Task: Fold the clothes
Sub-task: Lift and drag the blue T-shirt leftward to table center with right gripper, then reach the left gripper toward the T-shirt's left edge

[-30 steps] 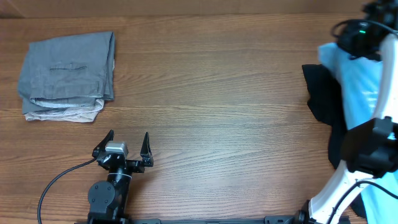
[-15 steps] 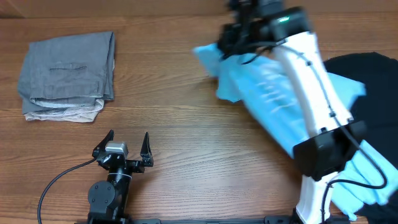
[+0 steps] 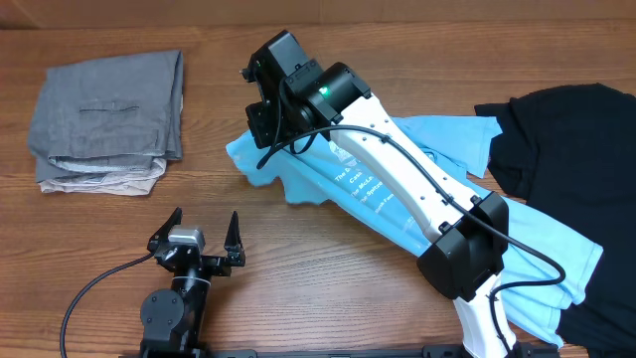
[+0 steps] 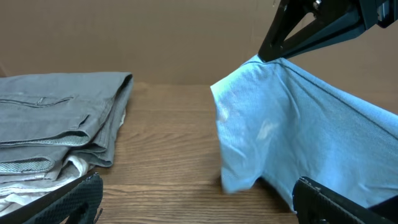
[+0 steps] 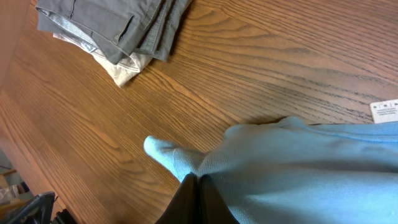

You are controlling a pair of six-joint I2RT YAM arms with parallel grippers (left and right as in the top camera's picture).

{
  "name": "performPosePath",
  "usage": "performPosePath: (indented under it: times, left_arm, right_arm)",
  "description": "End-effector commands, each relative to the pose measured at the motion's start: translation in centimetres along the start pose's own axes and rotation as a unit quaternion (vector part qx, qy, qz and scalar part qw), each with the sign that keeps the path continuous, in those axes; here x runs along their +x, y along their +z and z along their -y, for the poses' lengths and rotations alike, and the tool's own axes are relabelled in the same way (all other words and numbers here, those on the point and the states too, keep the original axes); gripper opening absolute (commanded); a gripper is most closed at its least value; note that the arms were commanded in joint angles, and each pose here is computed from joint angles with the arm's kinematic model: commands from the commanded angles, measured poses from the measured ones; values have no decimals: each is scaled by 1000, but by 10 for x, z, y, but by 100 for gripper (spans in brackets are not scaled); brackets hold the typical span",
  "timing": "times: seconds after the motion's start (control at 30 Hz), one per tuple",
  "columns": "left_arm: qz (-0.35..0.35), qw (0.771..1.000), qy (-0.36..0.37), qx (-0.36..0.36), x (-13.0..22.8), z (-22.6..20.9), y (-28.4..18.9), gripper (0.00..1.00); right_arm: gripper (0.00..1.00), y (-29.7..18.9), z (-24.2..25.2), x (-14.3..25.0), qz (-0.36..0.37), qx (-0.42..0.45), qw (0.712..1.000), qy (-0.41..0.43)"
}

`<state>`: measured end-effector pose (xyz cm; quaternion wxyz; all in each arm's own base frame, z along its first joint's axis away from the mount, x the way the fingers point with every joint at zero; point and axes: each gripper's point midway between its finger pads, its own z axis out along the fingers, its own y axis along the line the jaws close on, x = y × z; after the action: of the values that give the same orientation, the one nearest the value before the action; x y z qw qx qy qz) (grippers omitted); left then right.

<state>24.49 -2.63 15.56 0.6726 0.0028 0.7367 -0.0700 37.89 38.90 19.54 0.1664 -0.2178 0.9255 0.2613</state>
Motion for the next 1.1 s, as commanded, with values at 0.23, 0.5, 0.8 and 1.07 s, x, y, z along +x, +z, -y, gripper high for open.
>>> performPosePath:
  times: [0.23, 0.5, 0.8, 1.07]
  left_arm:
    - [5, 1000, 9, -1, -1, 0, 0, 100]
    - [5, 1000, 9, -1, -1, 0, 0, 100]
    - [9, 1000, 9, -3, -3, 0, 0, 100]
    - [-4, 987, 36, 156, -4, 54, -9, 100]
  right_arm:
    - [4, -10, -10, -14, 29, -13, 1000, 2]
    - [4, -10, -11, -13, 24, -15, 1000, 3]
    - [4, -10, -9, -8, 16, -11, 1000, 6]
    - [4, -10, -7, -4, 7, -8, 1000, 9]
